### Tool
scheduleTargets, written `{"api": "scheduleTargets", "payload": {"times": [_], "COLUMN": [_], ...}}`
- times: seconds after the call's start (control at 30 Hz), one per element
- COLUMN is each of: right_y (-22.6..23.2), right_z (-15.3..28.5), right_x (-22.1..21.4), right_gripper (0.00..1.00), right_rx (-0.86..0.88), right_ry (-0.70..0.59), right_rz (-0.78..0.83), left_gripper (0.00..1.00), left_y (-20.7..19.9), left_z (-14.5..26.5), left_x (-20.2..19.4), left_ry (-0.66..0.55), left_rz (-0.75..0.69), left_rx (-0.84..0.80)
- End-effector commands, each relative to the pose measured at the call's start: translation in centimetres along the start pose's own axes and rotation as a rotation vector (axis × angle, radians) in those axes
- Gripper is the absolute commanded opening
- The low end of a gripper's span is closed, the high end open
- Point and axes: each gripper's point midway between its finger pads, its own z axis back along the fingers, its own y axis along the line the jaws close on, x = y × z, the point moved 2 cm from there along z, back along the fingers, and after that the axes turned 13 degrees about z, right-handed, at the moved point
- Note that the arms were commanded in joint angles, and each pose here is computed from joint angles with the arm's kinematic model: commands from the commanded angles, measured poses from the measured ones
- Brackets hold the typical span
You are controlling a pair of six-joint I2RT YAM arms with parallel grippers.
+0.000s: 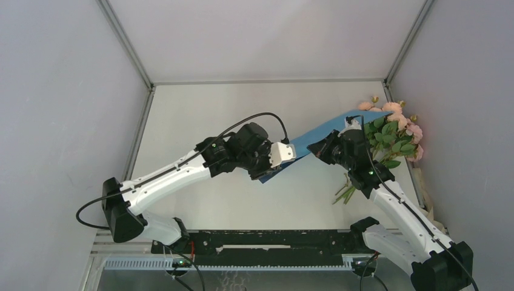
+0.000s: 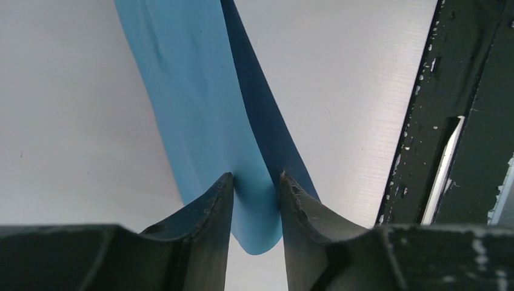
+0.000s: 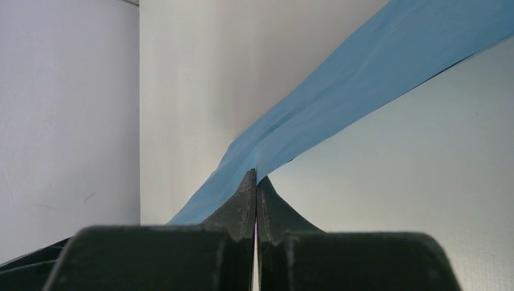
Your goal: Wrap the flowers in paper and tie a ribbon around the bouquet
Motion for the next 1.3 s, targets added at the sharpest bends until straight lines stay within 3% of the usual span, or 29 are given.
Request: {"api": "scheduleTargets", "payload": {"times": [0.0,0.2,0.33,0.53,0.6,0.7,0.73,0.77,0.9,1.03,1.17,1.27], "right_y": [1.4,1.4,1.4,1.5,1.6,1.6,1.6,1.6,0.6,-0.2,-0.6,-0.6], "right_z": [0.8,0.7,0.6,0.5,0.6,0.7,0.7,0.8,1.3,2.3,3.0,3.1], "right_x": [2.1,2.0,2.0,1.6,1.5,1.3,1.1,0.9,-0.4,-2.2,-3.6,-4.7], "right_gripper": [0.00,0.00,0.00,0.00,0.00,0.00,0.00,0.05,0.44,0.69,0.91,0.97], "right_rx": [0.038,0.039,0.042,0.053,0.057,0.067,0.071,0.072,0.035,0.031,0.055,0.075], "right_ry": [-0.061,-0.058,-0.053,-0.034,-0.028,-0.013,-0.004,0.006,0.056,0.068,0.038,0.037], "right_rz": [0.029,0.031,0.031,0.032,0.034,0.044,0.048,0.050,0.057,0.015,-0.041,-0.070], "left_gripper": [0.37,0.34,0.41,0.43,0.36,0.02,0.00,0.00,0.00,0.00,0.00,0.00], "left_y": [0.9,2.5,3.8,4.2,4.5,4.3,4.1,3.9,3.0,2.7,2.1,1.2], "left_z": [0.1,-0.1,-0.4,-1.8,-2.1,-2.2,-2.3,-2.3,-2.6,-2.8,-2.8,-2.9], "left_x": [0.9,0.9,0.6,-0.8,-1.1,-1.1,-1.1,-1.1,-0.6,-0.1,0.6,1.0], "left_ry": [-0.020,-0.030,-0.029,0.021,0.030,0.031,0.030,0.027,-0.015,-0.056,-0.094,-0.107], "left_rz": [-0.003,-0.028,-0.059,-0.106,-0.111,-0.110,-0.105,-0.098,-0.034,0.062,0.146,0.187], "left_rx": [0.054,0.148,0.223,0.228,0.242,0.230,0.217,0.202,0.132,0.082,0.019,-0.035]}}
